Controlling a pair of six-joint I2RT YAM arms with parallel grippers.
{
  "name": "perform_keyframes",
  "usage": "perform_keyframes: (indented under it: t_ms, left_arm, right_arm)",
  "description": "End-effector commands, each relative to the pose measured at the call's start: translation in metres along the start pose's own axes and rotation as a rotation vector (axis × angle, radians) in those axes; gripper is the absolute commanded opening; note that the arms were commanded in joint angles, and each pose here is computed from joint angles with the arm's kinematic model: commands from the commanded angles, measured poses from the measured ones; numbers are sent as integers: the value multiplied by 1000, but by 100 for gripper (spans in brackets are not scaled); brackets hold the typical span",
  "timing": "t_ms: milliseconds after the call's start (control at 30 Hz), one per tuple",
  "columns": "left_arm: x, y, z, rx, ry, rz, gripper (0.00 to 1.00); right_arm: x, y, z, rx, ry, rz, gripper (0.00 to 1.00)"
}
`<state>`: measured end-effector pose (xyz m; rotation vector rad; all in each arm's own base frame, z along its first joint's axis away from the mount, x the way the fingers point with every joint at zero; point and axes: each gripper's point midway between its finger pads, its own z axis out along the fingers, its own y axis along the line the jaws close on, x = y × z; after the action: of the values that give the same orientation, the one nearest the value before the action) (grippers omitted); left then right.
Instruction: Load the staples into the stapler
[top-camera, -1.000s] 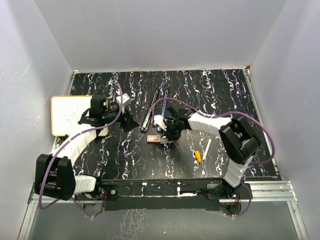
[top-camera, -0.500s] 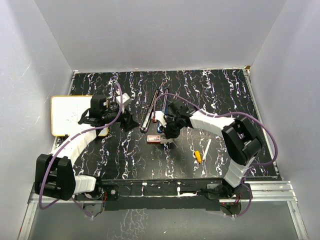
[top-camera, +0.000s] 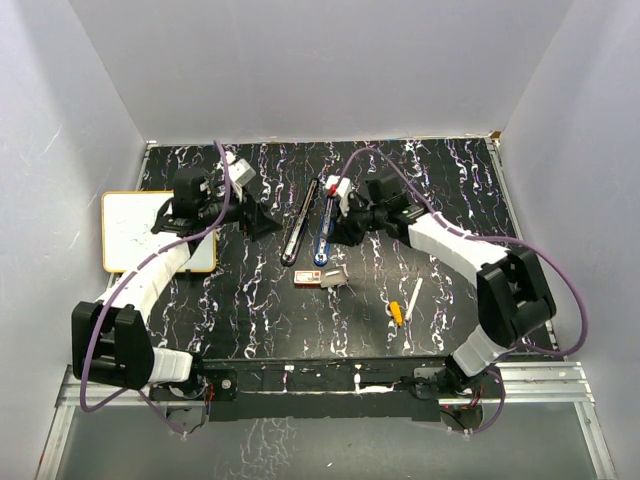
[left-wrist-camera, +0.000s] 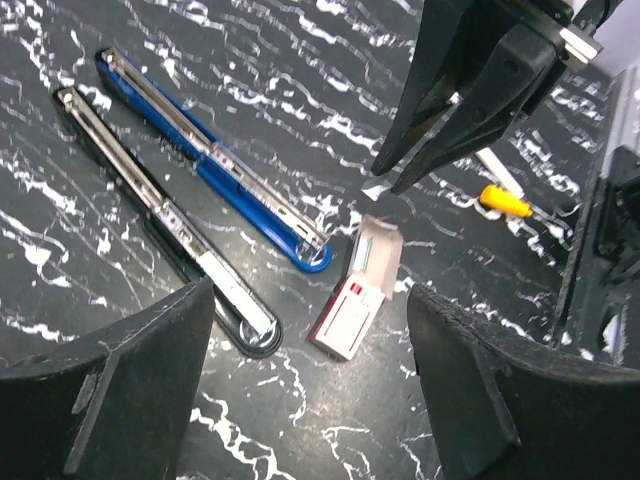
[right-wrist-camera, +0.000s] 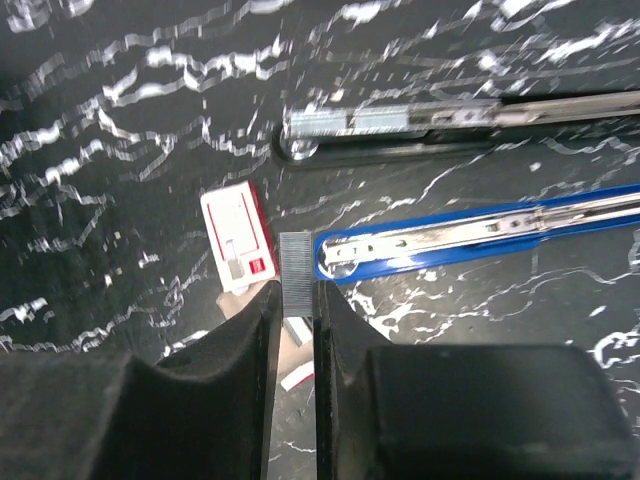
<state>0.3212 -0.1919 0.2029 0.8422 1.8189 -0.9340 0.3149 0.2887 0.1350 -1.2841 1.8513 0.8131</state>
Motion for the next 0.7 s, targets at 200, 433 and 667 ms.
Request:
perform_keyframes:
  t_ms: [200, 433, 667]
  left_arm:
    - [-73, -22, -2, 124, -167, -152, 71]
    - [-125, -30, -2, 202, -315, -289, 65]
    - [-146, -44, 5, 268, -382, -324, 65]
  right_arm:
    - [-100, 8, -54, -37, -315, 77, 13]
    - [-139, 15, -65, -110, -373, 145, 13]
    - [-169, 21, -71, -187, -427, 170, 13]
